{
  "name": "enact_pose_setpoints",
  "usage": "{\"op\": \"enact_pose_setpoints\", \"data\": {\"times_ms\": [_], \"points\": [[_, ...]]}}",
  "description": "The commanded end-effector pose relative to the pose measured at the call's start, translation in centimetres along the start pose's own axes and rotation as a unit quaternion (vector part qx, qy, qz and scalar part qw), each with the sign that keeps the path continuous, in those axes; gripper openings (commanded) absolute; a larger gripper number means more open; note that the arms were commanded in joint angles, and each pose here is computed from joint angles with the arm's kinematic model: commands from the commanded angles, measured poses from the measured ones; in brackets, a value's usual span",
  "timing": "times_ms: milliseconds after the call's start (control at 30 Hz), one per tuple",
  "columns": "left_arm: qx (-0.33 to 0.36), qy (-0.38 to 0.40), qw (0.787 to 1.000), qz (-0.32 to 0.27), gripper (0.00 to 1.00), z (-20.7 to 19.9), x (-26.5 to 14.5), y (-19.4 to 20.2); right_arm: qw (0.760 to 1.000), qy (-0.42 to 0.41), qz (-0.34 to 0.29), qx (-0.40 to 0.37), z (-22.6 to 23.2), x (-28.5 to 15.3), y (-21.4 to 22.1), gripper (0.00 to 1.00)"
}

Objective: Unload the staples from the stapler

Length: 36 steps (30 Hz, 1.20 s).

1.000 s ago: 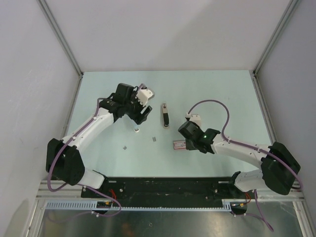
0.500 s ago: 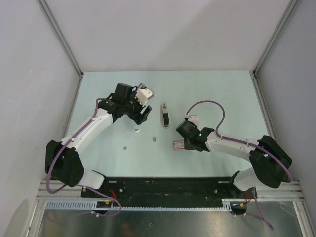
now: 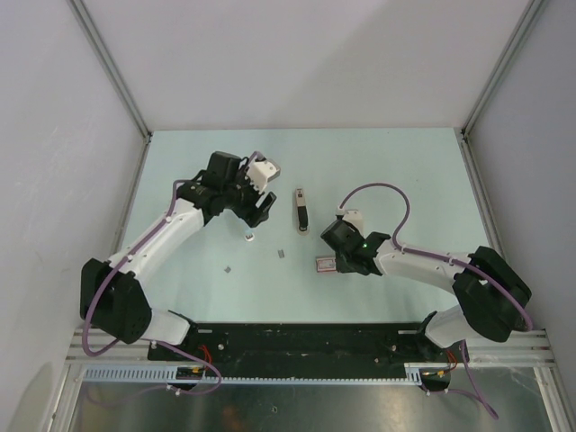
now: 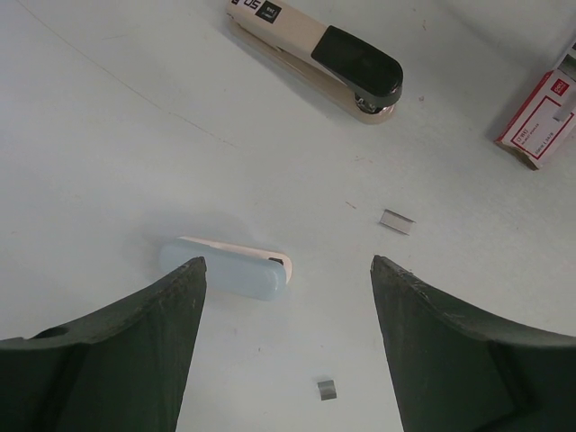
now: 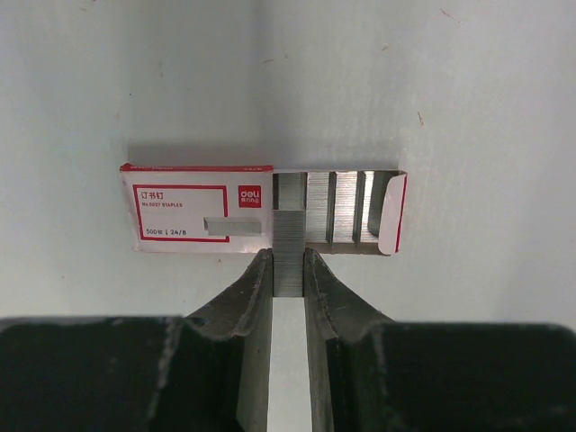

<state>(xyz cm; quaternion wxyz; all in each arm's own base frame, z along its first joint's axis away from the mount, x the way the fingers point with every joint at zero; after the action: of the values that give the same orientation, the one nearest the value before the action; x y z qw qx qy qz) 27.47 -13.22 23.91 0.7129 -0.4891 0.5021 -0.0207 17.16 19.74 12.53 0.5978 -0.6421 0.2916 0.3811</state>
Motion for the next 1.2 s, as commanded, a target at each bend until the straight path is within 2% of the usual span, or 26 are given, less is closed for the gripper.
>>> {"op": "enact_pose_setpoints", "data": {"times_ms": [0, 1167], "points": [[-0.004, 0.010, 1.000, -0.026, 0.78, -0.40, -0.86, -0.44, 1.000, 0.005, -0.001, 0.003, -0.09, 0.19, 0.01, 0.07], [0.001, 0.012, 0.999, -0.042, 0.79, -0.69, -1.79, -0.68, 1.000, 0.000, 0.016, -0.001, 0.40, 0.57, 0.41, 0.16]]}}
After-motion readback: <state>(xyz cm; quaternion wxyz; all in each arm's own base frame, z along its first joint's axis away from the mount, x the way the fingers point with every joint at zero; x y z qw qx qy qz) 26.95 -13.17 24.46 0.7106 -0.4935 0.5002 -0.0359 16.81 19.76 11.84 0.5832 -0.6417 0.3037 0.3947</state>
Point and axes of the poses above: each gripper's point midway between its finger pads, its own x axis out along the fingers, its own z axis along the line the jaws close on, y = z × x, the point moved 10 cm from there along -x, back along the fingers, and after that the axes turned 4 degrees about -x, right-handed, at the moved point
